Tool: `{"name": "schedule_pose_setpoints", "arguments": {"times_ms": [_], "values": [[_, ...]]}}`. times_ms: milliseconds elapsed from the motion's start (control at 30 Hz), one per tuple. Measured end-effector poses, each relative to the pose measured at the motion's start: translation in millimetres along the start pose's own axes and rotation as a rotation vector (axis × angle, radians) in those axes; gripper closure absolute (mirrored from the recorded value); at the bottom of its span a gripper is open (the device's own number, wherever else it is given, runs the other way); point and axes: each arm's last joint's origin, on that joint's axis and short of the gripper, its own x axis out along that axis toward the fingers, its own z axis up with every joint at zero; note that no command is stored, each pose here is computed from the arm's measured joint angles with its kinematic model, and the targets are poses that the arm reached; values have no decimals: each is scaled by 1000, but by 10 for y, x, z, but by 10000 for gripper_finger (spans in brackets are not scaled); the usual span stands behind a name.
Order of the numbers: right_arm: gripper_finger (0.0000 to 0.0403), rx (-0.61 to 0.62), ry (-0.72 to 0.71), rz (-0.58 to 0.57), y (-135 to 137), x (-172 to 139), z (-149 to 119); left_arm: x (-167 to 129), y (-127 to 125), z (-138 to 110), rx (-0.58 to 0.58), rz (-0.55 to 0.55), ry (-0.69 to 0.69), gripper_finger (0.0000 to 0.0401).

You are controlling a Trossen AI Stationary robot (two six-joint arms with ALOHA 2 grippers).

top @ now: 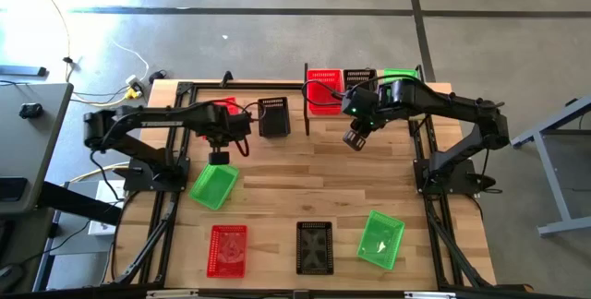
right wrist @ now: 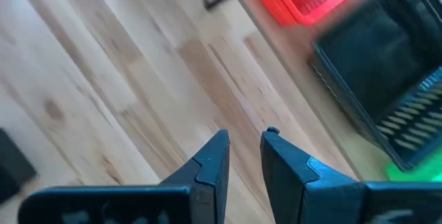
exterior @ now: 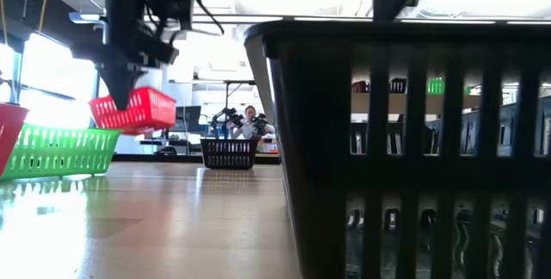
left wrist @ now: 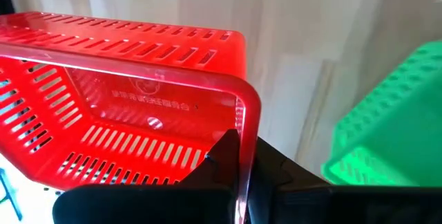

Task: Stack baskets on shelf by color
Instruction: Stack the top red bin on top of the red bin on the shelf

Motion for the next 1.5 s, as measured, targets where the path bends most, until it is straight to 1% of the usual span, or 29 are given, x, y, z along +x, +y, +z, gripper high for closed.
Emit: {"name": "schedule_pose_setpoints", "arguments": {"times_ms": [167, 333, 433, 600, 733, 867, 1033, 1133, 1233, 1333, 1500], "values": [[334, -15, -113, 69, 168, -32, 58, -249, -166, -57, 24, 5, -114, 400], [334, -22, -207, 125, 286, -68, 113, -567, -318, -5, 53, -1, -226, 400], [334, -31, -253, 154, 347, -91, 136, -762, -402, 22, 91, -7, -303, 400], [334, -39, -308, 188, 414, -121, 165, -1015, -523, 29, 147, -10, -400, 400], [334, -33, -353, 212, 446, -142, 201, -1190, -617, 15, 169, -16, -470, 400], [334, -33, -394, 229, 461, -160, 237, -1332, -717, 27, 151, -58, -560, 400], [334, -102, -414, 254, 477, -171, 254, -1452, -775, 51, 48, -119, -642, 400], [334, -164, -416, 302, 498, -181, 258, -1489, -801, 91, -28, -189, -685, 400], [334, -197, -438, 354, 522, -199, 280, -1508, -805, 111, -102, -225, -705, 400], [334, -174, -474, 378, 536, -221, 312, -1472, -823, 143, -105, -202, -682, 400], [334, -30, -508, 439, 555, -259, 364, -1336, -892, 220, -65, -106, -586, 401]]}}
